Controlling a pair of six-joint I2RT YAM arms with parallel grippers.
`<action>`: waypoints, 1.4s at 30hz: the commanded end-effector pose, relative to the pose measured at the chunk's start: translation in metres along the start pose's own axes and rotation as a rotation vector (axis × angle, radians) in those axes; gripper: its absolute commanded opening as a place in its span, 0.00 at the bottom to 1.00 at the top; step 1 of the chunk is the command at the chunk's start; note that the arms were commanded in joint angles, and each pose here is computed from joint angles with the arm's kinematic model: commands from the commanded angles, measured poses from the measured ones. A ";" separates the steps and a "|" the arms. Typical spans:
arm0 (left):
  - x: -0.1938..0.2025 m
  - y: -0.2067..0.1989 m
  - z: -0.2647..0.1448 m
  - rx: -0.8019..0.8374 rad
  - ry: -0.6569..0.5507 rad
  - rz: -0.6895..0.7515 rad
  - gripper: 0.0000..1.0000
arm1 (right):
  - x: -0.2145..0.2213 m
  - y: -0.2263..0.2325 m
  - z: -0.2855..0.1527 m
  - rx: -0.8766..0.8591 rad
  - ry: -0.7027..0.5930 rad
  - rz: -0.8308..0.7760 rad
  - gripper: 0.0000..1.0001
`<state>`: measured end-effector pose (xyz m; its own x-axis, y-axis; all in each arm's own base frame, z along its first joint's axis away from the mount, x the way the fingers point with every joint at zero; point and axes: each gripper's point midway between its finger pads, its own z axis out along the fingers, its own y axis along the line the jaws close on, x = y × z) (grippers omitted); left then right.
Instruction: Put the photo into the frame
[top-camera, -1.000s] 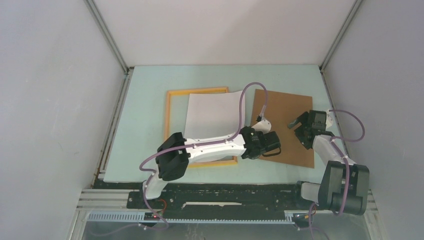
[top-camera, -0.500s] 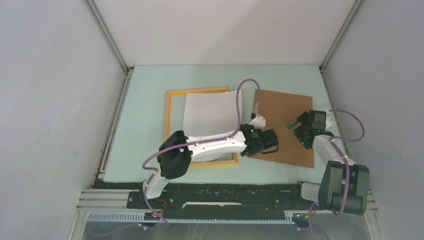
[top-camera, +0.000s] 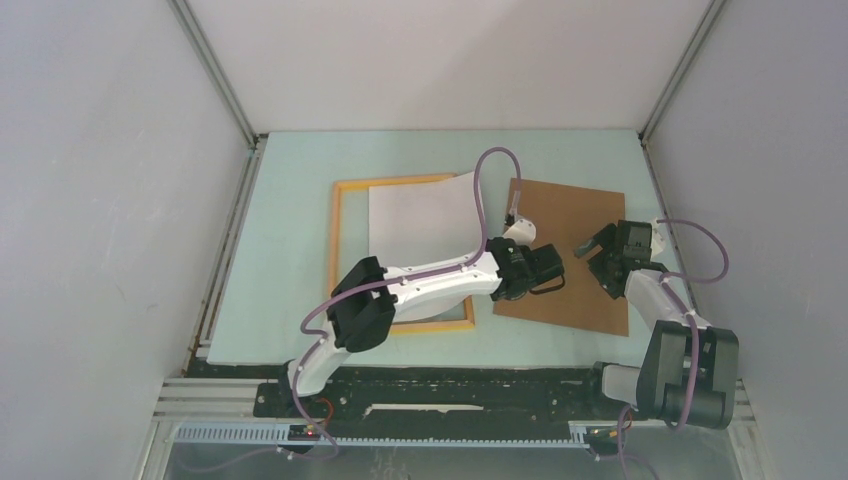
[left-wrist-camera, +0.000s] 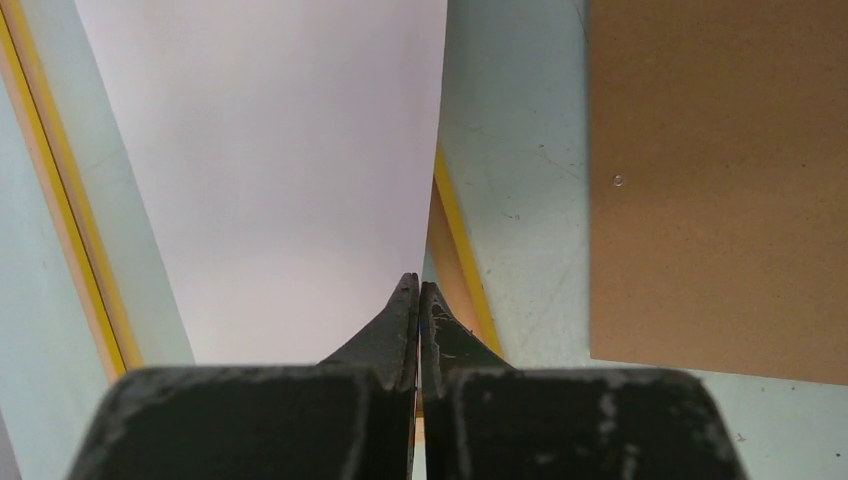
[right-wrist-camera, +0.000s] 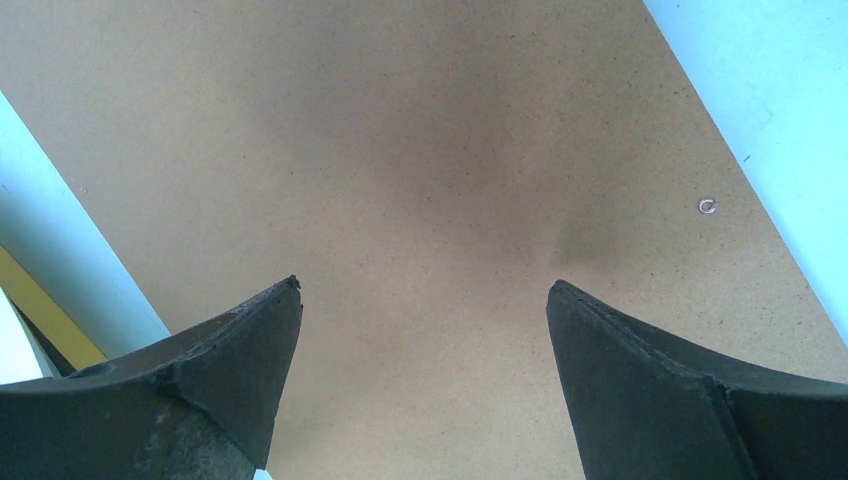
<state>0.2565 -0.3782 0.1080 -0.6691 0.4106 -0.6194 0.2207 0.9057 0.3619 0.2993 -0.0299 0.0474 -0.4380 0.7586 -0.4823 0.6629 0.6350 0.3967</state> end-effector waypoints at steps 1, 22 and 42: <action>-0.008 0.015 0.001 -0.044 -0.025 -0.095 0.00 | -0.003 0.004 0.002 -0.017 -0.014 -0.003 1.00; 0.027 0.073 0.016 -0.154 -0.021 -0.103 0.00 | 0.000 0.005 0.003 -0.018 -0.005 -0.006 1.00; 0.027 0.048 0.000 0.086 0.027 -0.078 0.76 | -0.002 0.004 0.001 -0.014 -0.015 -0.010 1.00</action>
<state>0.2506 -0.3047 0.0703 -0.7235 0.4157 -0.5511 0.1863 0.8863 0.4240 0.2988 -0.0251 0.0436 -0.4554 0.7589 -0.4655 0.6577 0.6392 0.3987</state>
